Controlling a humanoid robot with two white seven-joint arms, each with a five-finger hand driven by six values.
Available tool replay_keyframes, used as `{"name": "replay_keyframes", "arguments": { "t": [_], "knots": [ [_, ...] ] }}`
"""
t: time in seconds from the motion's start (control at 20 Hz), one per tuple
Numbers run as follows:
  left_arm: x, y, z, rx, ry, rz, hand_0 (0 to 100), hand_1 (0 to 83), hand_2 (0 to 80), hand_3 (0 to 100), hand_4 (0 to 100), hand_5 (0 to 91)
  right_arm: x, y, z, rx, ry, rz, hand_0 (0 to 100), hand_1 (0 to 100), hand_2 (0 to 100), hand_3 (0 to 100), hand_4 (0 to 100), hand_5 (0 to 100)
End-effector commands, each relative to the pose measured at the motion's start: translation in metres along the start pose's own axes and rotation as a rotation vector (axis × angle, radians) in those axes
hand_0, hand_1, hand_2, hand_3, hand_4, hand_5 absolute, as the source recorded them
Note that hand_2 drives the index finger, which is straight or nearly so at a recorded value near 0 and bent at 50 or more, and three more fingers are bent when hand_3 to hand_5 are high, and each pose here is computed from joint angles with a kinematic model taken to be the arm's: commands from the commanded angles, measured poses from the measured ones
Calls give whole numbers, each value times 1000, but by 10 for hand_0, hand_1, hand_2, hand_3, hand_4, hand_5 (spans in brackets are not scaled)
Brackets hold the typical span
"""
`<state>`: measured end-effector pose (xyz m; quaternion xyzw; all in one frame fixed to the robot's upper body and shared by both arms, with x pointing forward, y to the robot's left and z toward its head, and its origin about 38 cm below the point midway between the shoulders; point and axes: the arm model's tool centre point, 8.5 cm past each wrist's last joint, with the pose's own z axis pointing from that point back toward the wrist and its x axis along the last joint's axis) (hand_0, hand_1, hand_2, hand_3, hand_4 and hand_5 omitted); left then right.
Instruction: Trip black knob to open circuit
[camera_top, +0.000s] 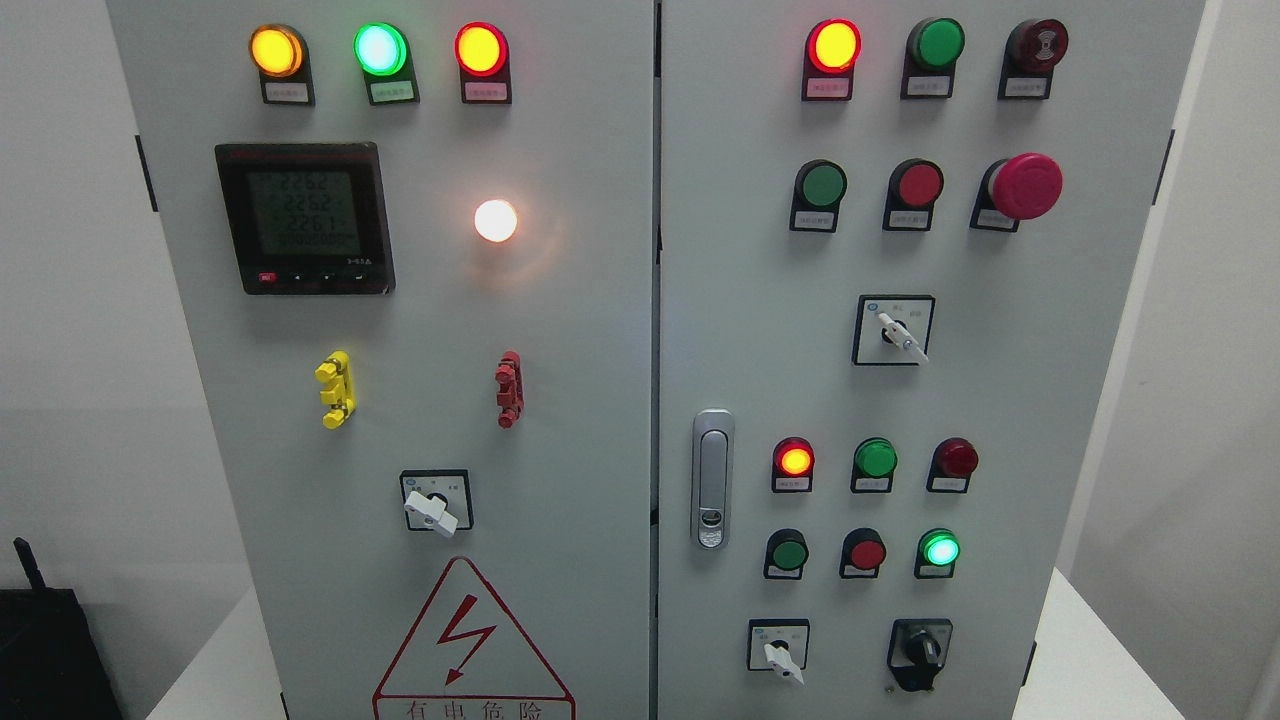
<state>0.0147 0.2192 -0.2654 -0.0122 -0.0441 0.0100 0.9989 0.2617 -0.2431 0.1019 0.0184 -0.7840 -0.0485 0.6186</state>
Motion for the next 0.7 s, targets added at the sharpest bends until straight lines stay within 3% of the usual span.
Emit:
{"name": "replay_keyframes", "arguments": {
  "t": [0.0,0.65],
  "knots": [
    [0,0,0,0,2,3,120,389,0,0,0,0,11,2,-1,17,-46,-7,18,0,0,19,0,0],
    [0,0,0,0,2,3,120,389,0,0,0,0,12,4,-4,23,-53,-9,19,0,0,0,0,0]
  ]
}}
